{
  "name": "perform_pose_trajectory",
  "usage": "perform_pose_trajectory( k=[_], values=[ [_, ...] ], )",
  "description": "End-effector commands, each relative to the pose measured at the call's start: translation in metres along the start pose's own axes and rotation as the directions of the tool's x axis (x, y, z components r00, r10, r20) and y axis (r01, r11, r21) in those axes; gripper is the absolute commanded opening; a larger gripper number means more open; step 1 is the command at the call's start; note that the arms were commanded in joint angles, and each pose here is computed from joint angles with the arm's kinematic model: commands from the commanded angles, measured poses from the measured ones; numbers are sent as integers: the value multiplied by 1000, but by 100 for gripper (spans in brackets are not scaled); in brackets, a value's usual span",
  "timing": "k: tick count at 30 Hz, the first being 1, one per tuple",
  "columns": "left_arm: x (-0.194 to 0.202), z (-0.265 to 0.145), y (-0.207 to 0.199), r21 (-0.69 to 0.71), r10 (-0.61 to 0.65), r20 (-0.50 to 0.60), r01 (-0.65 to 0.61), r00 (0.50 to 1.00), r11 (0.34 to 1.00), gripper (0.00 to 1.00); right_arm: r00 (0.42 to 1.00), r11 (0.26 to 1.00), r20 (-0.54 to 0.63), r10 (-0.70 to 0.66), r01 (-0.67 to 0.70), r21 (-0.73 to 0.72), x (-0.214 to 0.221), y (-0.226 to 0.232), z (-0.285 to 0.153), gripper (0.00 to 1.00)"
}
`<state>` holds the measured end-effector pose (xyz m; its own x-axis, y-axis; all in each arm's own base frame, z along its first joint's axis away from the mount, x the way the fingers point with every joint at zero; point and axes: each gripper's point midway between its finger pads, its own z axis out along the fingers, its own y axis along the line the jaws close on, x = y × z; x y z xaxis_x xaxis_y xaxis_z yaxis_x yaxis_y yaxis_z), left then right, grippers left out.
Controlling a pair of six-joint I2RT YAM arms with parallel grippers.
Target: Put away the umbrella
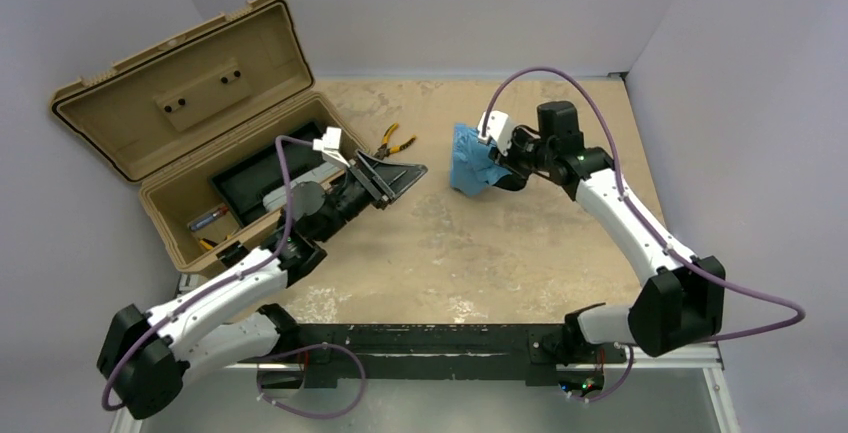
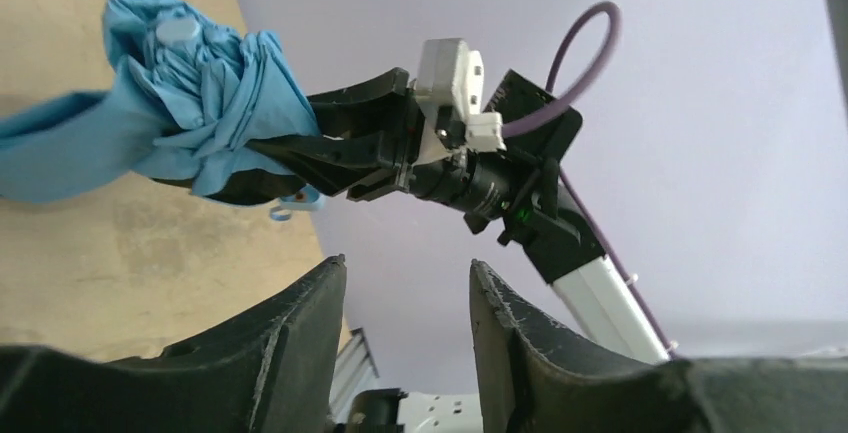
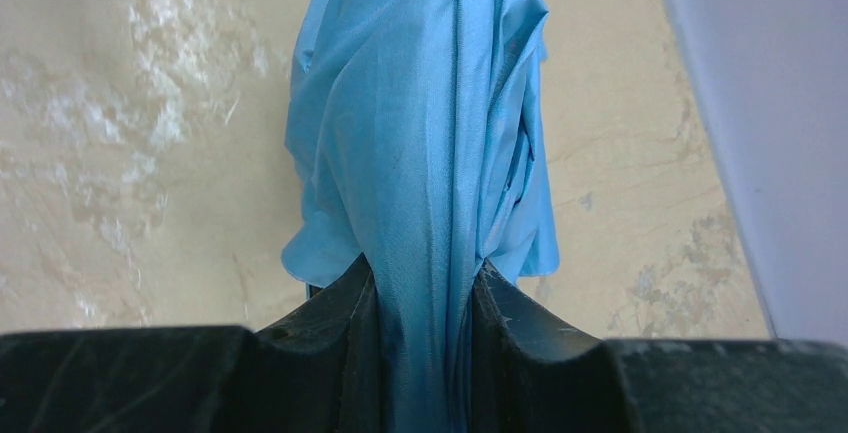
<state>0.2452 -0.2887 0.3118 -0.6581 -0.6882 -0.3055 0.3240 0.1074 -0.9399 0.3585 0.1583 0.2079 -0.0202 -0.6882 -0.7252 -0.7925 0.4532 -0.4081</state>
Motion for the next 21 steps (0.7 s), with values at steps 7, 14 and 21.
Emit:
perform_pose_trajectory(
  k=[7, 14, 21],
  values=[
    [3, -36, 39, -179, 219, -158, -246, 963, 952, 48, 975, 976, 68, -212, 208, 61, -37, -65, -20, 0],
    [-18, -44, 26, -134, 243, -141, -262, 960, 956, 50, 954, 931, -12, -300, 295, 216, -63, -159, -33, 0],
    [-27, -51, 31, -137, 212, -152, -233, 965, 963, 56, 926, 848, -19, -377, 354, 395, -117, -228, -57, 0]
  ],
)
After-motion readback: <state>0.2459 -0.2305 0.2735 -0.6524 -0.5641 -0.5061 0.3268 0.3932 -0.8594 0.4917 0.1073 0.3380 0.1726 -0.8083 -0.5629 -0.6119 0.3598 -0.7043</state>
